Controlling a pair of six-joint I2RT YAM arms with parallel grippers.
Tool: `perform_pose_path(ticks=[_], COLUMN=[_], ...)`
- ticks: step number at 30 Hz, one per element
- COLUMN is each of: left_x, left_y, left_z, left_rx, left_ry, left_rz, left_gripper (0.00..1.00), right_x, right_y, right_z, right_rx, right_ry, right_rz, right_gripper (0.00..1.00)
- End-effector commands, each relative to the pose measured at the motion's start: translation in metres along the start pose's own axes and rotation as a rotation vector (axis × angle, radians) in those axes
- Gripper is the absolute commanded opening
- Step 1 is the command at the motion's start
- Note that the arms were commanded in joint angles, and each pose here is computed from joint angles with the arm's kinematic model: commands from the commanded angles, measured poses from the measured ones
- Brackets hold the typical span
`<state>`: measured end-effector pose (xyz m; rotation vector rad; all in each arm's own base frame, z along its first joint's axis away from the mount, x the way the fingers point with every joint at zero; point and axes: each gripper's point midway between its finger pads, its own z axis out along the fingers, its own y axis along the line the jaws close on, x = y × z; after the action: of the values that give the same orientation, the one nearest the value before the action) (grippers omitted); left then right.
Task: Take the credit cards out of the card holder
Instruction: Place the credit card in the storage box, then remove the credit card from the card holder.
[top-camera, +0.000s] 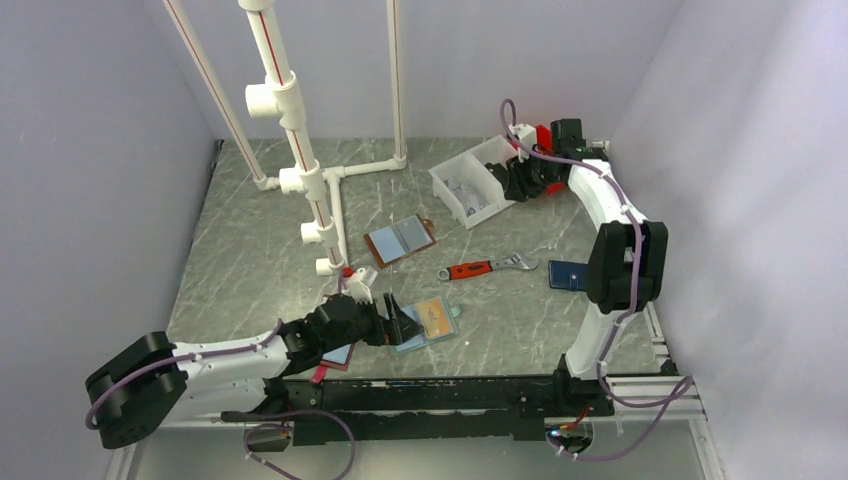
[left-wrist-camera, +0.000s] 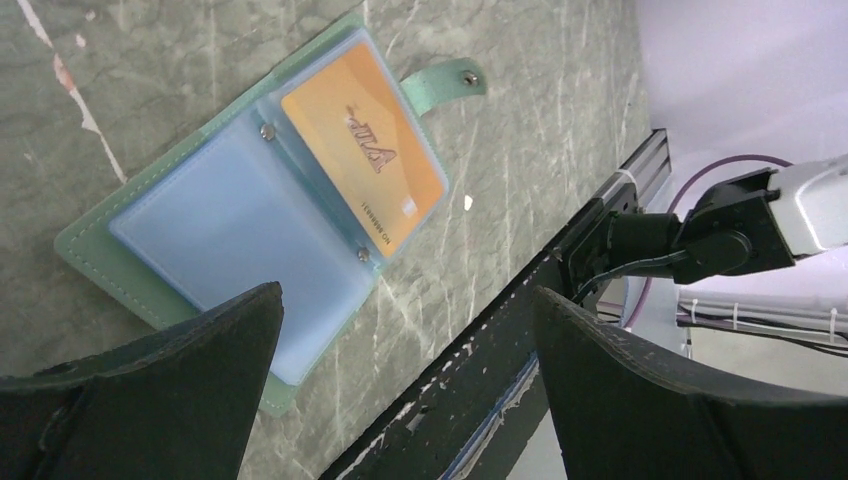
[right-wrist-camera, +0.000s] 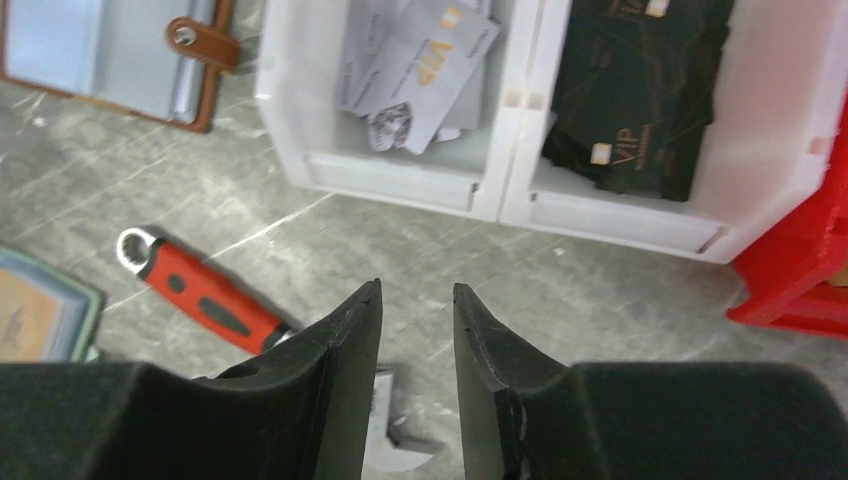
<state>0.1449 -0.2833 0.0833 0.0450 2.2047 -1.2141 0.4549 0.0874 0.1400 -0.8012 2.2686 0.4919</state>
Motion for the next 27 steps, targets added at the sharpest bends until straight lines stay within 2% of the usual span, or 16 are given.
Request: perform_pose_path(ticks=[1, 8, 13, 20, 27], left_x=[-0.010, -0.003, -0.001, -0.006, -0.010], left_y=[-0.010, -0.012, -0.012, -0.015, -0.016], left_z=[0.007, 0.013, 0.014, 0.014, 0.003], left_rx=[-0.027, -0.050, -0.060, -0.091, -0.101], left_ry=[-0.003, 0.056, 0.071, 0.082, 0.071], left_rz=[-0.049, -0.081, -0.080, -0.046, -0.031], left_gripper=[0.99, 0.98, 0.98, 0.97, 0.96], right_x=[-0.007, 0.008, 0.017, 0.023, 0.030], right_y=[0.025, 0.088, 0.120, 0.143, 0.153], right_z=[-0.021, -0.053, -0.073, -0.093, -0.093], right_rx=[-0.075, -0.243, -0.287, -0.345, -0.382], right_ry=[-0.083, -0.166, -0.245, -0.338, -0.359], right_rz=[-0.009, -0.021, -0.061, -0.098, -0.130], right_gripper=[0.35, 0.36, 0.39, 0.44, 0.47])
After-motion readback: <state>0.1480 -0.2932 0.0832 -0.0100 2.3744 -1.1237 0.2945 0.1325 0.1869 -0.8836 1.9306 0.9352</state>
